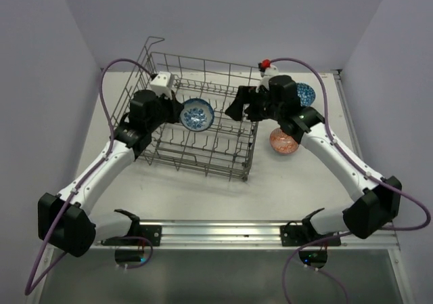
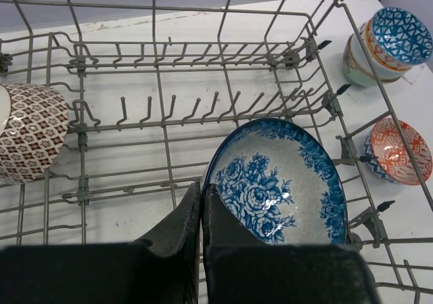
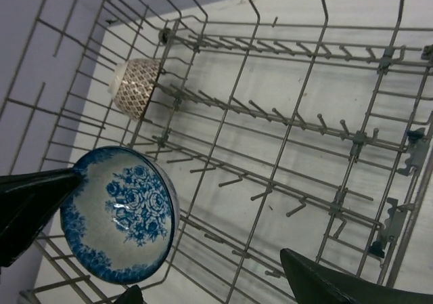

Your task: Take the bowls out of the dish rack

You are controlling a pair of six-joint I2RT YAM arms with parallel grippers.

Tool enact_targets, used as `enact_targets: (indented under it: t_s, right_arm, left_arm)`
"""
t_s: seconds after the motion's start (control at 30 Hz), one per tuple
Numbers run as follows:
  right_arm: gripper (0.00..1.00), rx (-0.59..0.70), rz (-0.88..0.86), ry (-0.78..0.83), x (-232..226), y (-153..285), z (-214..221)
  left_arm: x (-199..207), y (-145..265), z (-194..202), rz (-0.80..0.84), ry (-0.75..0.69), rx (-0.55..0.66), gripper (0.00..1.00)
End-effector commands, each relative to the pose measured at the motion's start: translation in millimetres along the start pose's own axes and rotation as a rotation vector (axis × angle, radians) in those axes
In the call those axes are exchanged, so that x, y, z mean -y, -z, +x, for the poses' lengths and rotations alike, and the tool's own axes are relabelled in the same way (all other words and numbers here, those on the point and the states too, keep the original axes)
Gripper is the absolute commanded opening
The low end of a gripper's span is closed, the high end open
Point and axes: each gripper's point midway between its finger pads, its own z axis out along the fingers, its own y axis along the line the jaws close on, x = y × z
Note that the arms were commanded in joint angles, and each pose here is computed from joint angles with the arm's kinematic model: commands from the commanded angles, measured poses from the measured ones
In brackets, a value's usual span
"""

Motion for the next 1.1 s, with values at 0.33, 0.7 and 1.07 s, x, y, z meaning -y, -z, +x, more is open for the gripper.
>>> enact_targets:
  t_s: [0.33, 0.7, 1.07]
  right_arm:
    - [0.81, -0.060, 0.056, 0.037, -15.8, -62.4, 27.4]
    - [0.31, -0.081, 0.032, -0.025, -19.4, -81.6, 41.6]
    - [0.00, -0.038, 0.051, -0.036, -22.6, -66.7, 26.0]
  left_arm:
    - [49.1, 14.8, -35.3, 0.135, -0.050, 0.142, 0.00]
    - [71.4, 13.4, -22.4, 0.207, -0.049, 0.109, 0.00]
    - [49.4, 11.9, -22.8, 0.074, -0.085, 0.122, 0.63]
